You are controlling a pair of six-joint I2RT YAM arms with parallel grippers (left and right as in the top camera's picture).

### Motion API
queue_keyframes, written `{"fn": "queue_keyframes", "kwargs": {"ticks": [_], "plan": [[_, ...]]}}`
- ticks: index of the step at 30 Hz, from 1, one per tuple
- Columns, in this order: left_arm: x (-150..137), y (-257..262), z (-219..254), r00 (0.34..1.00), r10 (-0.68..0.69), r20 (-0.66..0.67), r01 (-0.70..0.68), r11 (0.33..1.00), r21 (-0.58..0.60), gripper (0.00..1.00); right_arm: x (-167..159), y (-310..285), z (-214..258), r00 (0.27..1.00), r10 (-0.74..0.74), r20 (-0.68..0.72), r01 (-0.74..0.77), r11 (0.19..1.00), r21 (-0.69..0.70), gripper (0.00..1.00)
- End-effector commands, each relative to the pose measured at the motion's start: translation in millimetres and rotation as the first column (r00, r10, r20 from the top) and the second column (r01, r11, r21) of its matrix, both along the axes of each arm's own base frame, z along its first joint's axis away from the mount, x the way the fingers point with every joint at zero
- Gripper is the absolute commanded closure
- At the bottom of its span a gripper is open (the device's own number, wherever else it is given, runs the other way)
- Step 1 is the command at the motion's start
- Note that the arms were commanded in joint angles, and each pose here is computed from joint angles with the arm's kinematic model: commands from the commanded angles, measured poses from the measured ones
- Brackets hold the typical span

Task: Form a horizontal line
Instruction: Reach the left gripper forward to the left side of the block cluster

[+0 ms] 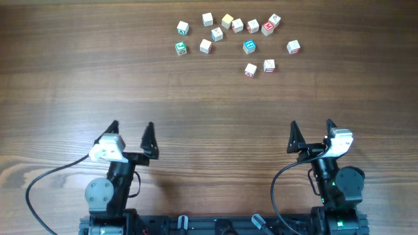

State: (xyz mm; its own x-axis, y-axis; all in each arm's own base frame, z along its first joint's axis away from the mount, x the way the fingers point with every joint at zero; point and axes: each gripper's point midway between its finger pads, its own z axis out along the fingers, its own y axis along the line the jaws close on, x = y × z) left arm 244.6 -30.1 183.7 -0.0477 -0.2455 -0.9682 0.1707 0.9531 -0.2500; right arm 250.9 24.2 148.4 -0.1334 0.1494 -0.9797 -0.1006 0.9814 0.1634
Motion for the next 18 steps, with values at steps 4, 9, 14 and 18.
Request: {"fn": "queue_keyframes", "kwargs": {"ticks": [4, 9, 14, 18], "plan": [[-28.3, -23.7, 92.4, 0.978, -0.14, 0.152, 0.136, 0.99, 0.033, 0.0, 0.6, -4.4, 0.2, 1.0, -0.023, 0.0, 0.023, 1.0, -0.001, 0.0], [-28.2, -23.7, 141.4, 0.976, -0.14, 0.167, 0.136, 0.99, 0.035, 0.0, 0.6, -4.4, 0.2, 1.0, -0.023, 0.0, 0.023, 1.0, -0.001, 0.0], [1.3, -23.9, 189.4, 0.982, -0.14, 0.125, 0.138, 0.99, 0.029, 0.0, 0.7, -4.4, 0.2, 1.0, -0.024, 0.0, 0.024, 1.0, -0.001, 0.0], [34.0, -23.8, 241.8, 0.983, -0.14, 0.121, 0.137, 0.99, 0.029, 0.0, 0.6, -4.4, 0.2, 1.0, -0.023, 0.0, 0.023, 1.0, -0.001, 0.0]]}}
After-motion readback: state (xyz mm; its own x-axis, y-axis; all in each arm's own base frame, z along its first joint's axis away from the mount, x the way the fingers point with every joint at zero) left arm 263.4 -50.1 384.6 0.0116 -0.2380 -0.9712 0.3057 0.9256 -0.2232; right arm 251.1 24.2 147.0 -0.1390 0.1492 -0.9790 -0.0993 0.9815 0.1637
